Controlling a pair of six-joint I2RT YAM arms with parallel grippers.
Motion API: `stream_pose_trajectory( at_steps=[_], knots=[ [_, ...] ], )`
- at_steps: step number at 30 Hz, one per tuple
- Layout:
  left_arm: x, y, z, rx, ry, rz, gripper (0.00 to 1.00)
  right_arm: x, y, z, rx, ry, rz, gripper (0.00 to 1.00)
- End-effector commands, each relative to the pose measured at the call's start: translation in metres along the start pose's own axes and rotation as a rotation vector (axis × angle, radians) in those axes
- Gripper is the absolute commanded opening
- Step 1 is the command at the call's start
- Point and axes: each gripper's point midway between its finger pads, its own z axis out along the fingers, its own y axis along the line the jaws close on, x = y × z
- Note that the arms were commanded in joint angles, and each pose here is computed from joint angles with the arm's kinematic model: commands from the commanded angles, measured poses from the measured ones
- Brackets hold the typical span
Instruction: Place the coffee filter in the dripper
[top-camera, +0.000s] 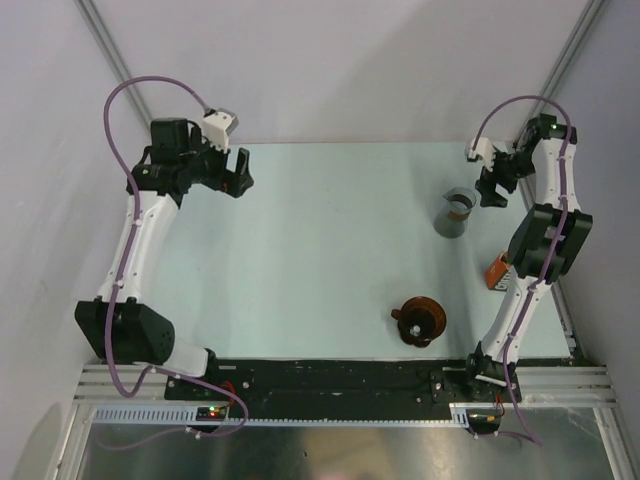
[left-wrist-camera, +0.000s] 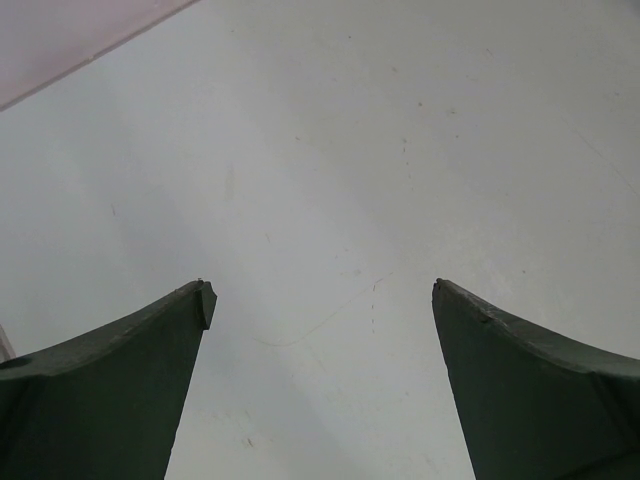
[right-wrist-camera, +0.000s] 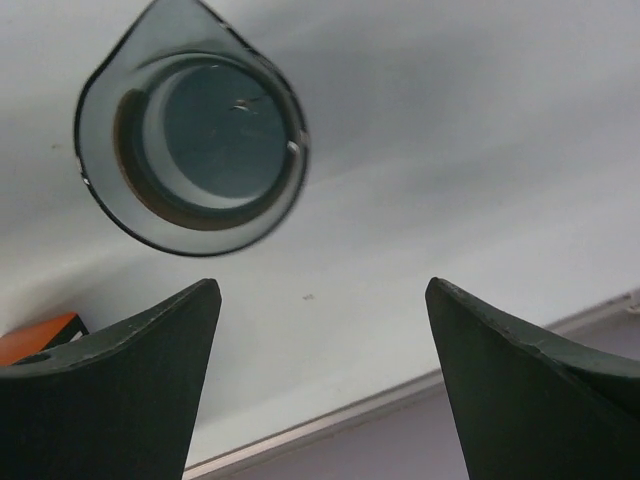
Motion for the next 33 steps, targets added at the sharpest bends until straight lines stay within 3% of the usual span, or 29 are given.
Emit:
stream_pose_trajectory(
  at_steps=[1, 7, 11, 16, 33],
  knots=[
    [-0.015, -0.005, -0.021, -0.019, -0.065, 0.062, 0.98, 0.002, 0.063, 0.015, -0.246, 0.019, -0.005, 0.89],
    [-0.014, -0.006, -0.030, -0.036, -0.072, 0.082, 0.98, -0.008, 0.075, 0.035, -0.287, -0.026, -0.065, 0.81],
    [-0.013, -0.008, -0.032, -0.034, -0.074, 0.083, 0.98, -0.022, 0.080, 0.047, -0.306, -0.071, -0.100, 0.66],
    [-0.010, -0.009, -0.033, -0.037, -0.071, 0.082, 0.98, -0.049, 0.089, 0.061, -0.320, -0.119, -0.125, 0.61],
    [0.008, -0.009, -0.025, -0.013, -0.037, 0.017, 0.98, -0.165, 0.194, 0.102, -0.433, -0.203, -0.131, 0.59]
  ],
)
